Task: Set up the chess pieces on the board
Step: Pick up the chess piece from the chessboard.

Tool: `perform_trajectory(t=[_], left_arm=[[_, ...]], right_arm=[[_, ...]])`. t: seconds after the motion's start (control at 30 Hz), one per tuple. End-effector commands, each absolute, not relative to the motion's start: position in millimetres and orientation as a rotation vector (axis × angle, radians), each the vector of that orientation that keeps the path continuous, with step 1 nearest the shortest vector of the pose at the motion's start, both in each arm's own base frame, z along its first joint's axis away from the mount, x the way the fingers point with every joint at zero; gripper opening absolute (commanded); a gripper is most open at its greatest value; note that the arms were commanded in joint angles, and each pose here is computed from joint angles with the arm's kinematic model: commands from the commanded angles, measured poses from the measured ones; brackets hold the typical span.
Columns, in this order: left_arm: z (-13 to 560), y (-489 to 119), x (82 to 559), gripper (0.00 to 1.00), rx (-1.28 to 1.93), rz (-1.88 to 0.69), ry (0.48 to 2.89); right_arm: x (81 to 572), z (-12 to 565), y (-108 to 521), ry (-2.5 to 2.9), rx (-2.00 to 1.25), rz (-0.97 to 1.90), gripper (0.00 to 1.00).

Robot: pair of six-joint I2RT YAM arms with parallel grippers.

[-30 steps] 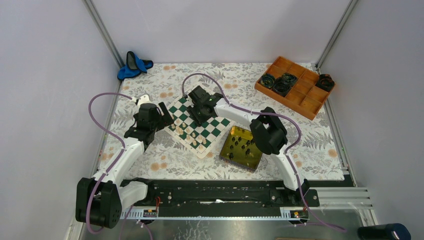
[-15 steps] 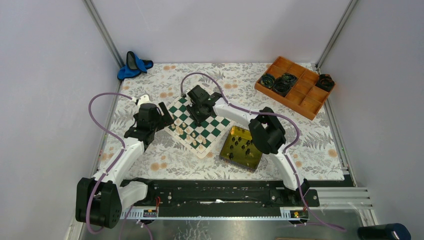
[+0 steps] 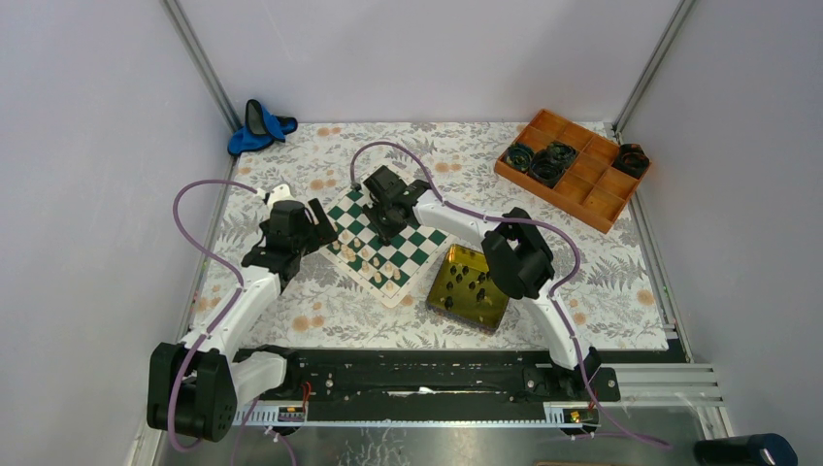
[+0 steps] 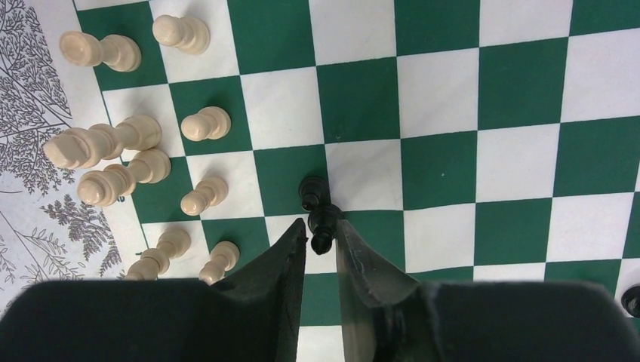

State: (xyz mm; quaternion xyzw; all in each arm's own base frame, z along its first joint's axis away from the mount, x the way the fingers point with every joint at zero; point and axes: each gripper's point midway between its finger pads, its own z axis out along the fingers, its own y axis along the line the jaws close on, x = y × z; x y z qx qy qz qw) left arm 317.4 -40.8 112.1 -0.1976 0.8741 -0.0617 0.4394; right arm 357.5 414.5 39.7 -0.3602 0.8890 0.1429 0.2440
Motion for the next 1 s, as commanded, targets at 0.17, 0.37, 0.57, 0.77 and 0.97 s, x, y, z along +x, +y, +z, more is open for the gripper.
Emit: perform_trajectory(t=[0.17,0.37,0.57,0.77,0.97], left_arm=[[119.1,-45.0,326.1,0.99,-0.471,-0.175,2.132],[120.2,-44.7,326.4,0.99,-0.468,-0.173,2.13],[121.1,-44.5,326.4,0.99,-0.465,-0.172,2.128],[121.7,-45.0,326.2,0.99,-0.464,-0.178,2.126],[122.9,-45.7,326.3,0.99,-0.465,-0.183,2.122]], right_arm=[[359.2,49.4,420.0,2.394,-0.993,0.416,0.2],[358.1,49.7,418.4,2.397,-0.991,0.41,0.15],[357.3,52.9,415.5,2.394,-0.987,0.4,0.12],[358.6,66.5,412.8,2.375,-0.971,0.394,0.11],[359.0,79.2,409.7,2.357,-0.961,0.386,0.11]])
